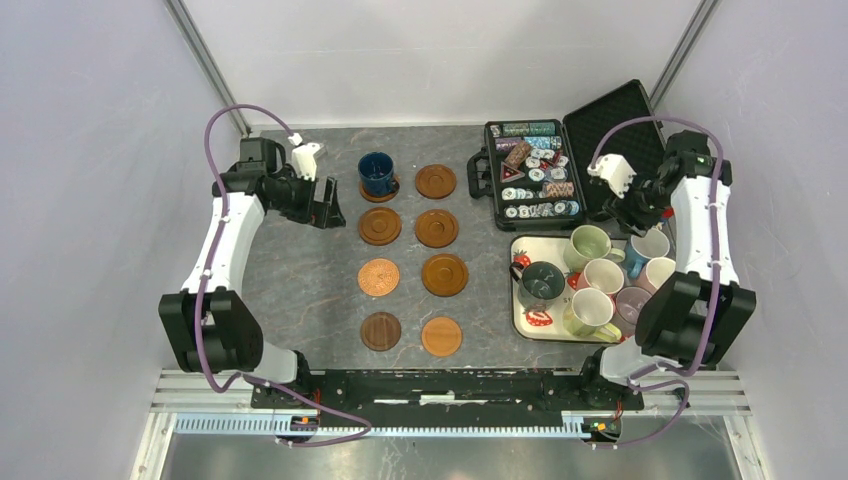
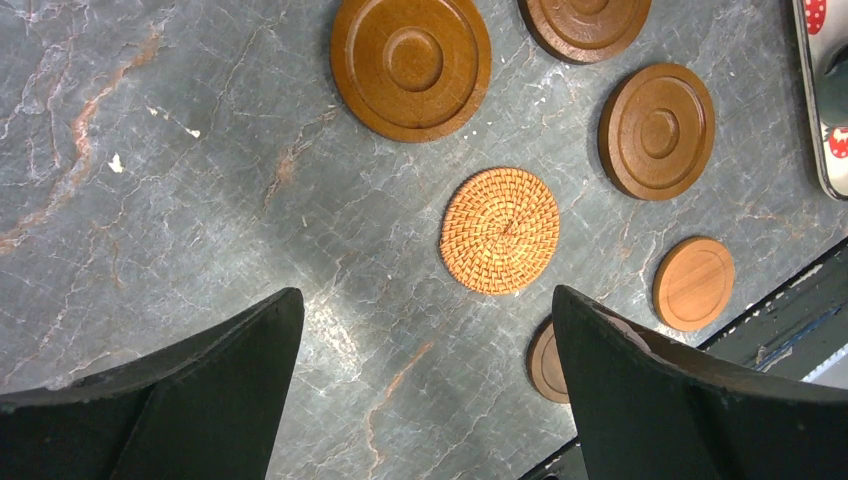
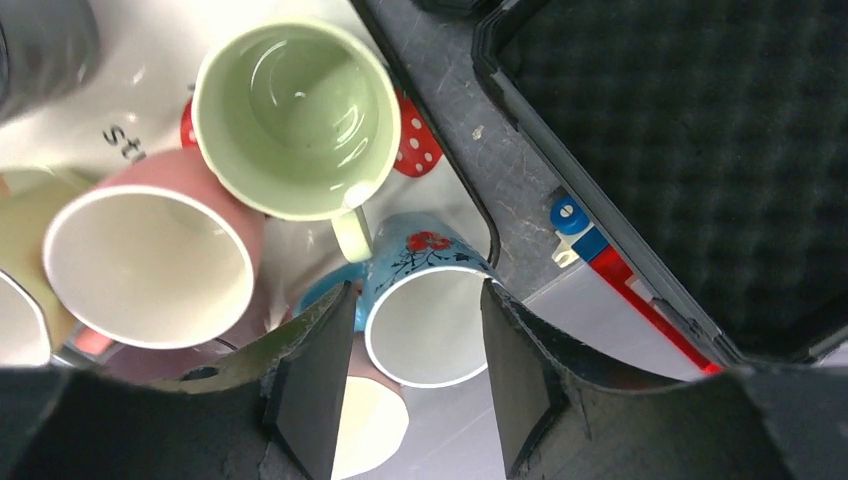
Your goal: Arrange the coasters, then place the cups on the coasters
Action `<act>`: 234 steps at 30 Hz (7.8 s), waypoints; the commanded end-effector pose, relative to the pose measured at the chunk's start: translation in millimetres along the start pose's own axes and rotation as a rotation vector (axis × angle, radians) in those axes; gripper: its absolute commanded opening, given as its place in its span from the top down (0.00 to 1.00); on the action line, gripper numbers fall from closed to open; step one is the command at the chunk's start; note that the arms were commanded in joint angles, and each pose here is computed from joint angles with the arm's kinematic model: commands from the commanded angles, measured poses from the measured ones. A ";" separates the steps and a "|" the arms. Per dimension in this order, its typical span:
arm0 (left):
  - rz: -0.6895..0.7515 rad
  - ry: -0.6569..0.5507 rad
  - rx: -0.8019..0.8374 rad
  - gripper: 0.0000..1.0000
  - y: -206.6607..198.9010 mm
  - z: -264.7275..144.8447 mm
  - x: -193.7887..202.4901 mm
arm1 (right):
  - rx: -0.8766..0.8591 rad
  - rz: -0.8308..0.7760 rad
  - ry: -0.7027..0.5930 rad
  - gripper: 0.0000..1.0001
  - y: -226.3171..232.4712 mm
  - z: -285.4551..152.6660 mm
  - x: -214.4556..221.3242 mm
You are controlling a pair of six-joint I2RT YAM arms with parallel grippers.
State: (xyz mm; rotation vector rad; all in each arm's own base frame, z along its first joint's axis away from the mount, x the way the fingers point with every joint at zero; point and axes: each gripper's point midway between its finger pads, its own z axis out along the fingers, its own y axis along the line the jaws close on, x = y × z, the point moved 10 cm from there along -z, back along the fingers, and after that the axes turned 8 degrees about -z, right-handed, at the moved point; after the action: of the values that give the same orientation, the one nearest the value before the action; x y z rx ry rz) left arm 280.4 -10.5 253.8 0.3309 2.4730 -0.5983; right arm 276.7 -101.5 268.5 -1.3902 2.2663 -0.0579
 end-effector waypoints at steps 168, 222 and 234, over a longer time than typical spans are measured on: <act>0.048 -0.132 -0.075 0.00 -11.2 -12.1 -12.7 | 0.031 -0.007 -0.450 0.14 4.6 126.2 -308.7; 0.101 -0.047 0.022 0.00 -24.6 4.6 6.0 | -0.503 -0.604 0.000 0.91 119.0 112.7 -156.8; 0.122 -0.054 0.022 0.00 -24.8 3.5 2.5 | -0.441 -1.078 0.076 0.84 138.5 102.3 -135.6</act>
State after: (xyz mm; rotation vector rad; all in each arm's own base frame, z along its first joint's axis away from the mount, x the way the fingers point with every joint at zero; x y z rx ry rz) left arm 265.8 -34.3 248.8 0.4222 2.4227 -0.6089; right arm 266.7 111.6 179.7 -2.5522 1.6124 0.2288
